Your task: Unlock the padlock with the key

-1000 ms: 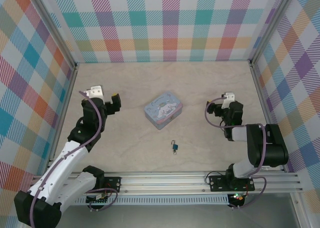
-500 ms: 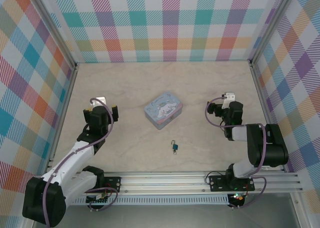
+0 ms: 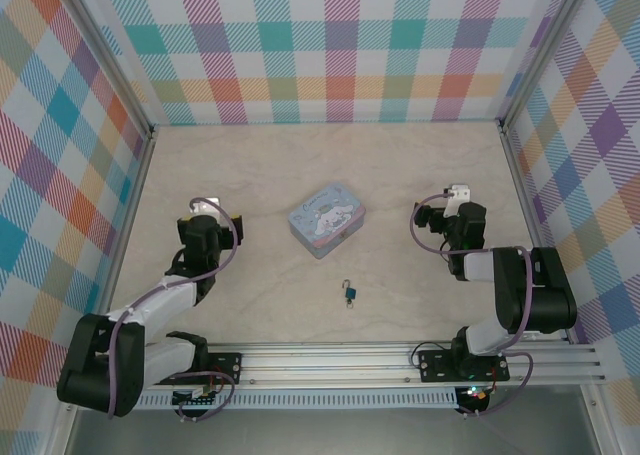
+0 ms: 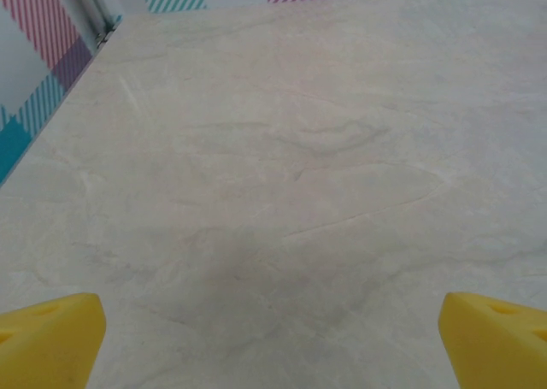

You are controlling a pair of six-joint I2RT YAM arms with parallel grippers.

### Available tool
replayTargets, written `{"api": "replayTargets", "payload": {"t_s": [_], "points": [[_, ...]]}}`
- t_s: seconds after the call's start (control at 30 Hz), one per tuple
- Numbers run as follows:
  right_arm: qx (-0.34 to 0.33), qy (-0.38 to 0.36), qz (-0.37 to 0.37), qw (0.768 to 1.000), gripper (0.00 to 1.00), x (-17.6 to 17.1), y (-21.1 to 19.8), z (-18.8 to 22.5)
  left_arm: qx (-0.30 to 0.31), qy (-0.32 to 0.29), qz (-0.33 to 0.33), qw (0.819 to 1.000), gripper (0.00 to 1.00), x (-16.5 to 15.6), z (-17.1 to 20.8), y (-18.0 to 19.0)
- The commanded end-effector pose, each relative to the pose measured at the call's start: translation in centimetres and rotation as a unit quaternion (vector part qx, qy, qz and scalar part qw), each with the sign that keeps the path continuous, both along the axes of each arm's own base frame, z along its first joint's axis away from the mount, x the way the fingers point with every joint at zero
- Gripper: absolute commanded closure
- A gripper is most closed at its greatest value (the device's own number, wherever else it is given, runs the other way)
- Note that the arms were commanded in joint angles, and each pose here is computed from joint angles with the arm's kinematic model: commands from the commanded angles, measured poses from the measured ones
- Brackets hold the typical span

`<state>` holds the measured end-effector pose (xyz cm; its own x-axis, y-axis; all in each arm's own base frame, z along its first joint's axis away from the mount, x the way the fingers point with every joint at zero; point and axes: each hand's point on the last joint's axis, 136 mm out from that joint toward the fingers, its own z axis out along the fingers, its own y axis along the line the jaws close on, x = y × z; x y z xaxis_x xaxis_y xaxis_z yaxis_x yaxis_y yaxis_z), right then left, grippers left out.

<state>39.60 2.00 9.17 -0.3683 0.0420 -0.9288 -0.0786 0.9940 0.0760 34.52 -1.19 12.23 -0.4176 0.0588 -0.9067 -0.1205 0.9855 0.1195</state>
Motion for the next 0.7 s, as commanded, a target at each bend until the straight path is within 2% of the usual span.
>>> {"api": "replayTargets", "payload": {"t_s": [0.0, 0.33, 0.53, 0.67], "points": [[0.003, 0.000, -0.005, 1.000, 0.00, 0.1, -0.3, 0.0, -0.002, -0.047, -0.034, 0.998, 0.00, 1.3, 1.2, -0.8], [0.003, 0.000, -0.006, 1.000, 0.00, 0.1, -0.3, 0.0, -0.028, -0.059, -0.078, 0.995, 0.00, 3.0, -1.3, -2.7], [0.003, 0.001, -0.006, 1.000, 0.00, 0.1, -0.3, 0.0, -0.031, -0.095, -0.091, 0.991, 0.00, 2.1, -2.3, -2.9], [0.003, 0.000, -0.005, 1.000, 0.00, 0.1, -0.3, 0.0, -0.032, -0.085, -0.094, 0.991, 0.00, 2.3, -2.9, -2.9]]}}
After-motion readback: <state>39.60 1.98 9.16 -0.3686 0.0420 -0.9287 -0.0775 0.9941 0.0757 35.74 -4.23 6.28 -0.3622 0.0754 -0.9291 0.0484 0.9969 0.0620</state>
